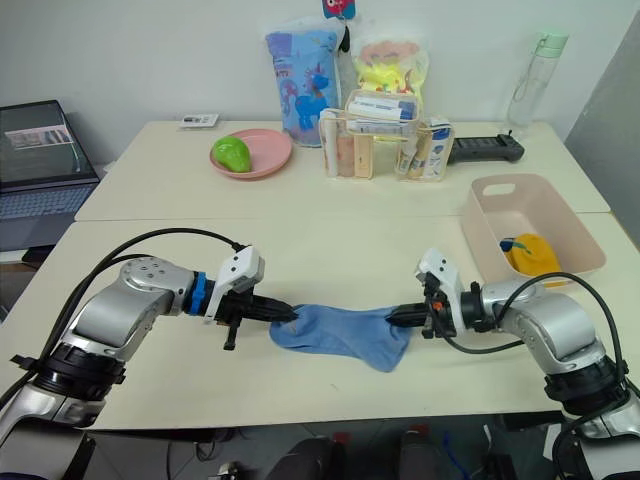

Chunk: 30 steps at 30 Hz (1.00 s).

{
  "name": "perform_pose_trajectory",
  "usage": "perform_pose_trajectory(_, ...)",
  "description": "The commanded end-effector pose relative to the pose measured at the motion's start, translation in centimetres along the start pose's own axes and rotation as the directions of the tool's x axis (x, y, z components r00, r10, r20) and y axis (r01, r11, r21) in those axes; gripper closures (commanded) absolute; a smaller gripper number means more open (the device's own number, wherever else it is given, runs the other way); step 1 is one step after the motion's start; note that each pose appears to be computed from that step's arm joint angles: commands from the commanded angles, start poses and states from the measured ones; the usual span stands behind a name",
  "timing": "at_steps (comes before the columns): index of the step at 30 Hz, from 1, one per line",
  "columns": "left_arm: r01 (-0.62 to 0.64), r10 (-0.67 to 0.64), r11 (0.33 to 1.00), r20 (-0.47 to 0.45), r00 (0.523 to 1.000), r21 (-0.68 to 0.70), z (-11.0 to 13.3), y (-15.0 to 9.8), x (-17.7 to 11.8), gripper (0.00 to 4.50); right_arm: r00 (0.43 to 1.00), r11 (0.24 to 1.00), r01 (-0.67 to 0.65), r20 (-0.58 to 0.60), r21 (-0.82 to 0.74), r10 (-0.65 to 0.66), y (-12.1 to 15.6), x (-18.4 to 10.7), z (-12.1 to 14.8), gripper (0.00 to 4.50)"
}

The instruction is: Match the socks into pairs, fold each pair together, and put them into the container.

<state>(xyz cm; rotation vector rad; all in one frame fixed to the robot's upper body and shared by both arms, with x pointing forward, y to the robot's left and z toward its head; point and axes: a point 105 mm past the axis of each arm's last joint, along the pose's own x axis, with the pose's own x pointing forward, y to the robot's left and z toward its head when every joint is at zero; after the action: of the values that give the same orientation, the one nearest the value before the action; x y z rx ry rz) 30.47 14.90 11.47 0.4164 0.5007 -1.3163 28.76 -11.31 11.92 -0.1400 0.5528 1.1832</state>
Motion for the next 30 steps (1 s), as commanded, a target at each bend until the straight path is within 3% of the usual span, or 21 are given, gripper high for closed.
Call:
perform_pose_trajectory(1,-0.017,0.018,0.999,-0.015,1.000,0.041,0.3,0.7,0.3,4.50,0.999,0.997,0.040,0.016,-0.065,-0.039,-0.6,0.1,1.0,4.47)
perform_pose_trajectory(5,-0.020,0.021,0.997,-0.020,1.000,0.068,0.4,1.1,0.4,4.50,0.998,0.996,0.060,0.014,-0.073,-0.059,-1.1,0.2,0.7,4.47)
perform_pose_trajectory(8,-0.037,0.036,0.998,0.019,0.999,0.057,0.9,1.4,0.0,3.90,0.992,0.993,0.107,0.070,-0.048,-0.104,-1.7,-0.2,1.4,3.86)
perform_pose_trajectory(11,-0.096,0.093,0.994,0.060,0.994,0.058,1.2,2.3,-0.9,2.96,0.984,0.990,0.138,0.118,-0.012,-0.136,-2.1,-1.2,2.1,2.87)
perform_pose_trajectory(13,-0.133,0.127,0.990,0.104,0.987,0.052,1.5,2.8,-2.4,2.31,0.984,0.991,0.134,0.119,-0.005,-0.132,-1.8,-2.2,2.0,2.83)
perform_pose_trajectory(20,-0.134,0.129,0.990,0.140,0.982,0.032,1.5,2.1,-4.7,2.31,0.994,0.996,0.088,0.068,-0.008,-0.087,0.2,-3.1,0.6,2.83)
perform_pose_trajectory(30,-0.057,0.055,0.996,0.047,0.997,0.062,-0.7,-1.3,-3.7,2.31,0.996,0.995,0.093,0.015,-0.037,-0.092,0.7,-1.8,-1.1,2.83)
